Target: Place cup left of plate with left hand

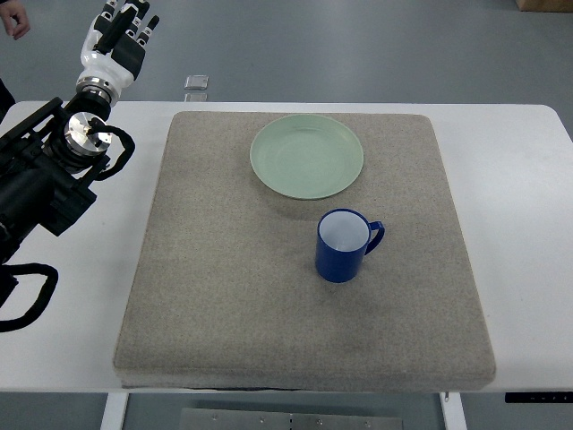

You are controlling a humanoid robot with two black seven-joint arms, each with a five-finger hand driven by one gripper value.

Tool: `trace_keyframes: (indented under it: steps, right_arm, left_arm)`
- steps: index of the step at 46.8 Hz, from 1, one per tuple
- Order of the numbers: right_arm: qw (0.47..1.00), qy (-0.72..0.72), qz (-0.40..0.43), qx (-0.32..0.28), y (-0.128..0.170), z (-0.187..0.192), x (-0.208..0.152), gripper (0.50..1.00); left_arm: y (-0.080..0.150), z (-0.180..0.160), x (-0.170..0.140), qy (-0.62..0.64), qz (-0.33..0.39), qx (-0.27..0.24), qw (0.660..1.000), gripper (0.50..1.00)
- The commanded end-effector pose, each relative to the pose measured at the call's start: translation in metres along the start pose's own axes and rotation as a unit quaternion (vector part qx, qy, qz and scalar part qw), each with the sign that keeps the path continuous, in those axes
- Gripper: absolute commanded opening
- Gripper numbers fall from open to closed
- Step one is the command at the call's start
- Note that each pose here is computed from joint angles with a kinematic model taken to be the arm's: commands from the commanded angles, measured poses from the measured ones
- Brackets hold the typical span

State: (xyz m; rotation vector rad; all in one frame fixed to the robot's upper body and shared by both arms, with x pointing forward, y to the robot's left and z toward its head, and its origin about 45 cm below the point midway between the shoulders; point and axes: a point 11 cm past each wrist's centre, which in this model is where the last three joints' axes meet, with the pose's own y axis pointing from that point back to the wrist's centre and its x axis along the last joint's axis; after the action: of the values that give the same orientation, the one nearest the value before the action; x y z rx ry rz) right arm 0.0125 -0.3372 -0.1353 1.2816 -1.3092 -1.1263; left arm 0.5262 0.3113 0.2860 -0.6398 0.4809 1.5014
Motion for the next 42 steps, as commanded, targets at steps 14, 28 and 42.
trace_keyframes:
  steps: [14,28,42]
  right_arm:
    - [1.0,0.0,0.0,0.001,0.0,-0.001,0.0,0.934]
    - [1.0,0.0,0.001,0.0,0.0,0.0,0.001,0.934]
    - [1.0,0.0,0.001,0.0,0.0,0.0,0.001,0.934]
  left_arm:
    - [0.0,0.003,0.0,0.0,0.0,-0.009,1.0,0.996]
    - [-0.002,0.006,-0.002,-0.005,0.002,-0.011,1.0,0.996]
    - [-0.007,0.016,-0.01,-0.015,-0.005,-0.019,1.0,0.999]
